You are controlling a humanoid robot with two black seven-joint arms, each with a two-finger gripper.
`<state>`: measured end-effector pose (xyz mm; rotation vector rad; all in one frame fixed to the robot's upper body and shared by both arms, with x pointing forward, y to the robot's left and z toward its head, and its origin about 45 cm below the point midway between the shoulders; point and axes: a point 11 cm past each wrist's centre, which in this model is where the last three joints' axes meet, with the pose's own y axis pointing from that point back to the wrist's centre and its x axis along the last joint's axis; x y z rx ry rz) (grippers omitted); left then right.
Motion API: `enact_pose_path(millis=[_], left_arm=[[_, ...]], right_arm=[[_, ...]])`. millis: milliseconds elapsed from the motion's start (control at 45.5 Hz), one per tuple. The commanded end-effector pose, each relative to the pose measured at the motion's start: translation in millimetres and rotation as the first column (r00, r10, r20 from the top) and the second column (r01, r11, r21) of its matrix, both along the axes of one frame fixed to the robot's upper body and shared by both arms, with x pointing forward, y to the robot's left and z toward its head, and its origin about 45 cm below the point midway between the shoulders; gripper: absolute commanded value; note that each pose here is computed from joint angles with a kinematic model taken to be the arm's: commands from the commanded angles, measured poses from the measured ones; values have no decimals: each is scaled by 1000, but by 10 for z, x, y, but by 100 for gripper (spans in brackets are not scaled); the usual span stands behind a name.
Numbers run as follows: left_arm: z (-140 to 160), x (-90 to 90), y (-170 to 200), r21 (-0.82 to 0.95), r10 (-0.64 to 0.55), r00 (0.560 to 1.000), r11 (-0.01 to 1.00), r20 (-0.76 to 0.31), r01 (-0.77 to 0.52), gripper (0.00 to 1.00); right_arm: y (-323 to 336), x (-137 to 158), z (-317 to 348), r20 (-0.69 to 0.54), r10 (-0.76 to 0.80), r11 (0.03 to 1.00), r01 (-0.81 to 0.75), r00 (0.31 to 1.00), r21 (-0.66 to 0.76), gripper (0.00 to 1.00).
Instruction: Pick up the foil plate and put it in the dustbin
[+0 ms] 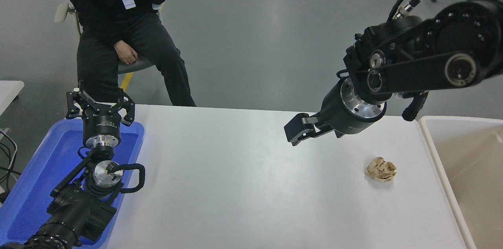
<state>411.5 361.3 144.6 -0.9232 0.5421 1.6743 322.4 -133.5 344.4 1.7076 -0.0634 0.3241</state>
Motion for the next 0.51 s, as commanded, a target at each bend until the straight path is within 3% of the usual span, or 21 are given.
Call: enact_pose_path(millis=[0,154,484], left_arm=[[0,0,0,0,0,1000,1000,0,0,99],[0,0,0,0,0,1000,1000,0,0,99],[0,0,0,0,0,1000,1000,0,0,99]], right_arm=[[7,112,17,-19,-134,990,135,991,32,100],[-132,148,15,-17,-173,985,173,985,1,100],[-458,25,47,-141,-151,983,135,978,-122,100]])
